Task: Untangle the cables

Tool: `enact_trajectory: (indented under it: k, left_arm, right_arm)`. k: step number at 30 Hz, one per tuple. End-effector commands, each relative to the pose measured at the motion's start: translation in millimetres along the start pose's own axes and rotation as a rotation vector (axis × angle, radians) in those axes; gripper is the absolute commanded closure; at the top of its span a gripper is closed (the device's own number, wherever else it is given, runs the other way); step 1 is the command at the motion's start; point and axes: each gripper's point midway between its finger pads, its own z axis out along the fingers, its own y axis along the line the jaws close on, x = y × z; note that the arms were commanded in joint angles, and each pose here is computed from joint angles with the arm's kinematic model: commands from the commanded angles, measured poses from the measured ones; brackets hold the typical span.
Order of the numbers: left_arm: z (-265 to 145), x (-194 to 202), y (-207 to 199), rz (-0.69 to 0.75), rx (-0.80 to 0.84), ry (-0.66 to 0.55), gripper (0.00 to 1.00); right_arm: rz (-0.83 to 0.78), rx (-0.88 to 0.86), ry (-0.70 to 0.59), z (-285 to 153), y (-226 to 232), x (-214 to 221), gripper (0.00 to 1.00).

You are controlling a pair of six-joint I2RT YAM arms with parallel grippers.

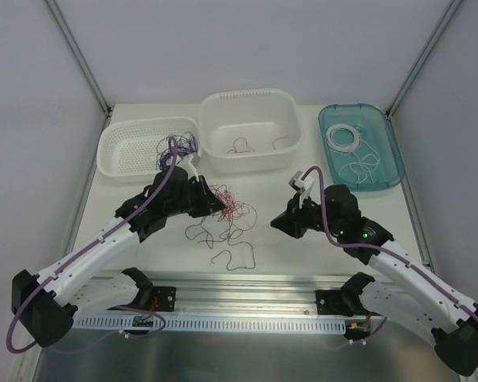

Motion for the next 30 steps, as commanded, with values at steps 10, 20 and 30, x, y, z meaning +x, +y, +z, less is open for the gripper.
enact_trajectory:
  k: [10, 20, 30]
  left_arm:
    - [-9.3, 4.1, -43.3, 0.012, 0.17, 0.095, 1.0]
    - [-8.1, 15.7, -50.8, -0.041, 0.197, 0.124, 1.0]
    - [-2.7, 18.2, -52.3, -0.03, 0.208, 0.126, 1.0]
  right_arm:
    - [0.021, 0.023, -0.125, 29.6, 4.8, -52.4, 0.54]
    - [0.043, 0.063, -0.227, 54.8, 10.7, -83.5, 0.53]
    - [0.086, 0.085, -0.219, 74.6, 17.0, -83.6, 0.53]
